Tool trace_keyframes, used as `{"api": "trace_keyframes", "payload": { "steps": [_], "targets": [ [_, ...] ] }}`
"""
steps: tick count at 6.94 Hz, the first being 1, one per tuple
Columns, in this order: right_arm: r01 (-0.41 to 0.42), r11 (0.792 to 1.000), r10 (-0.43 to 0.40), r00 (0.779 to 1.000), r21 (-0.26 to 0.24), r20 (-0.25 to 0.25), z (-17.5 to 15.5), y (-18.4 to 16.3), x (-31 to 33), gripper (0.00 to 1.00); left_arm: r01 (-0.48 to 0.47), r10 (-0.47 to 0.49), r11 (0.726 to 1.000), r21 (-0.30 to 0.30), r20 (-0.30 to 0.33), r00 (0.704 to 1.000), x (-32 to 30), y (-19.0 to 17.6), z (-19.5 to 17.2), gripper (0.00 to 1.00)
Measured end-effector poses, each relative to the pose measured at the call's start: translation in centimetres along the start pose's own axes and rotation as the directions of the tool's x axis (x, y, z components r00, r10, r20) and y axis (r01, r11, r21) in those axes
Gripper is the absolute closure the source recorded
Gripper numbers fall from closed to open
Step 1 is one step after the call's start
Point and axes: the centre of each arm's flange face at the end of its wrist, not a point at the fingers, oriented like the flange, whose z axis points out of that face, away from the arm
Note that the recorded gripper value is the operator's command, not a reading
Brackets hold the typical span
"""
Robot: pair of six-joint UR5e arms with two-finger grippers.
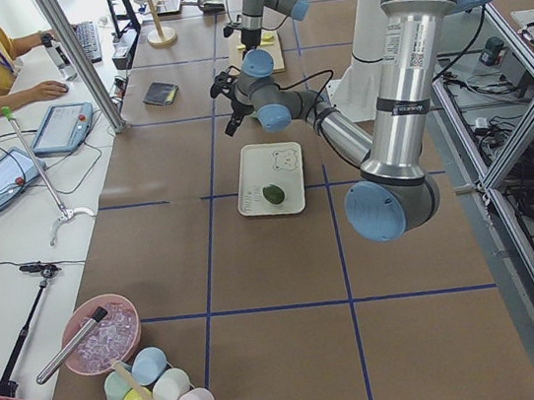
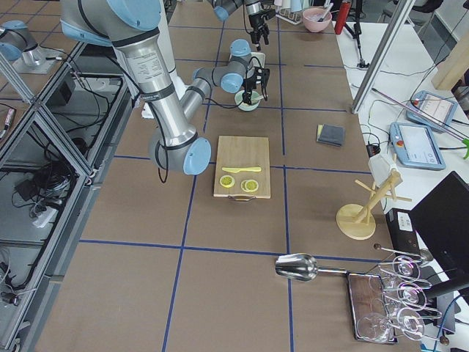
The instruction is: Put spoon and bun in bowl
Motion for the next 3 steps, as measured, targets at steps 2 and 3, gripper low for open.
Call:
{"api": "trace_keyframes", "payload": {
  "steps": [2, 3],
  "targets": [
    [0.057, 0.998, -0.059, 0.996, -0.037, -0.061, -6.1, -8.7, 13.1, 0.00, -0.101, 0.104, 0.993, -0.062, 0.044, 0.994, -10.2, 2.5, -3.8, 0.01],
    [0.112, 0.993, -0.116, 0.990, -0.043, -0.081, -9.7, -13.1, 19.6, 0.00, -0.136, 0.144, 0.986, -0.092, 0.090, 0.986, -16.0, 4.2, -6.1, 0.01]
  ]
}}
